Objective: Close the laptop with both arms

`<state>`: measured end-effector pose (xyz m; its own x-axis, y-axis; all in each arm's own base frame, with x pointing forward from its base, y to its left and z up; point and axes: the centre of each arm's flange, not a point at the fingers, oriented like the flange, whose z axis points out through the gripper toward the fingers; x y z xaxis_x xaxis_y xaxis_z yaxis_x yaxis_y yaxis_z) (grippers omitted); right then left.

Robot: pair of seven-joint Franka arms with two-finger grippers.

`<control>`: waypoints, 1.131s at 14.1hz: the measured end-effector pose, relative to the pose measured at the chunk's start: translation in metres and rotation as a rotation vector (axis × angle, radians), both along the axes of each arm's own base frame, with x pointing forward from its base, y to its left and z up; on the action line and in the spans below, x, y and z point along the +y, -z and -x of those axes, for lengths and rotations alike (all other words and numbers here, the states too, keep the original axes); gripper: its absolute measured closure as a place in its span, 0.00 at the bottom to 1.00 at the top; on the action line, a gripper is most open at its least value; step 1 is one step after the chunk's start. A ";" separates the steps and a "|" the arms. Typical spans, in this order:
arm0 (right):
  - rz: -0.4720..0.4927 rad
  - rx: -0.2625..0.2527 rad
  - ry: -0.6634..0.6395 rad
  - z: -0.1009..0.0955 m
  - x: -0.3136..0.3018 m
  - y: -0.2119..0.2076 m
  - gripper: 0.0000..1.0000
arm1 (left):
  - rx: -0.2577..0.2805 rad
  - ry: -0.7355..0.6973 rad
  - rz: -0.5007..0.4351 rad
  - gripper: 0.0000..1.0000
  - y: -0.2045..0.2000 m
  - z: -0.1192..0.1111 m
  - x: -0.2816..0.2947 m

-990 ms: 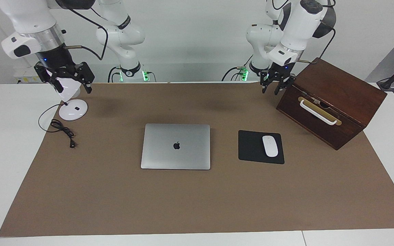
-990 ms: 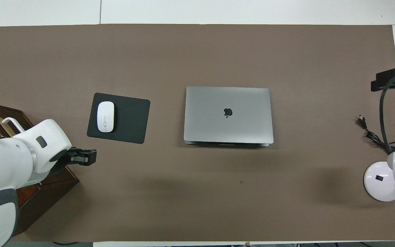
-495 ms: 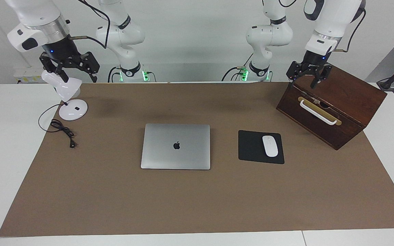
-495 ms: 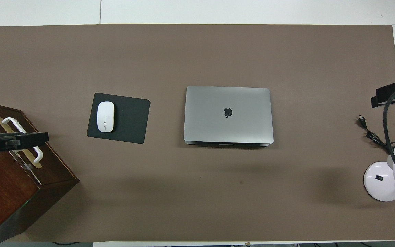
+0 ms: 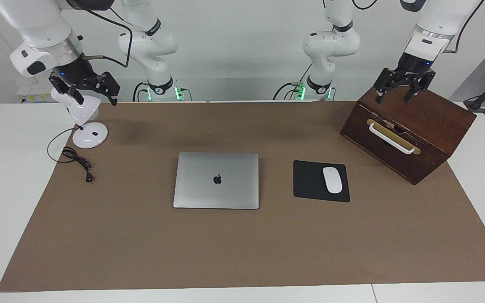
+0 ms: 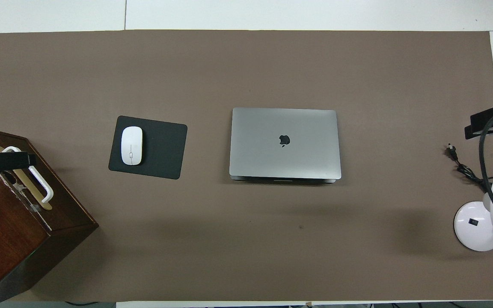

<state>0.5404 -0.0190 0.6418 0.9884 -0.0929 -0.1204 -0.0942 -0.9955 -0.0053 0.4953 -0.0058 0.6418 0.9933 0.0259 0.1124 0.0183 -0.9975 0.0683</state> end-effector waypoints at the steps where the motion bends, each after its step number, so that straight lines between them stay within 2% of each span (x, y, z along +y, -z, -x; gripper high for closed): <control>1: 0.000 0.012 0.005 0.000 -0.003 0.006 0.00 | 0.017 -0.007 -0.001 0.00 -0.001 -0.008 0.004; 5: -0.001 0.022 0.005 0.000 -0.003 0.010 0.00 | 0.082 -0.013 -0.003 0.00 0.021 -0.031 0.007; 7: -0.001 0.020 0.005 0.001 -0.003 0.010 0.00 | 0.098 -0.007 -0.004 0.00 0.029 -0.036 0.004; 13: -0.001 0.021 0.005 0.001 -0.003 0.010 0.00 | 0.095 -0.004 -0.004 0.00 0.027 -0.036 0.002; 16: -0.001 0.021 0.000 0.001 -0.004 0.010 0.00 | 0.095 -0.002 -0.051 0.00 0.027 -0.036 0.006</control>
<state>0.5394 -0.0225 0.6317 0.9855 -0.0930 -0.1416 -0.0945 -0.9955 -0.0042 0.5311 0.0002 0.6149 0.9995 0.0242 0.0189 0.0240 -0.9996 0.0152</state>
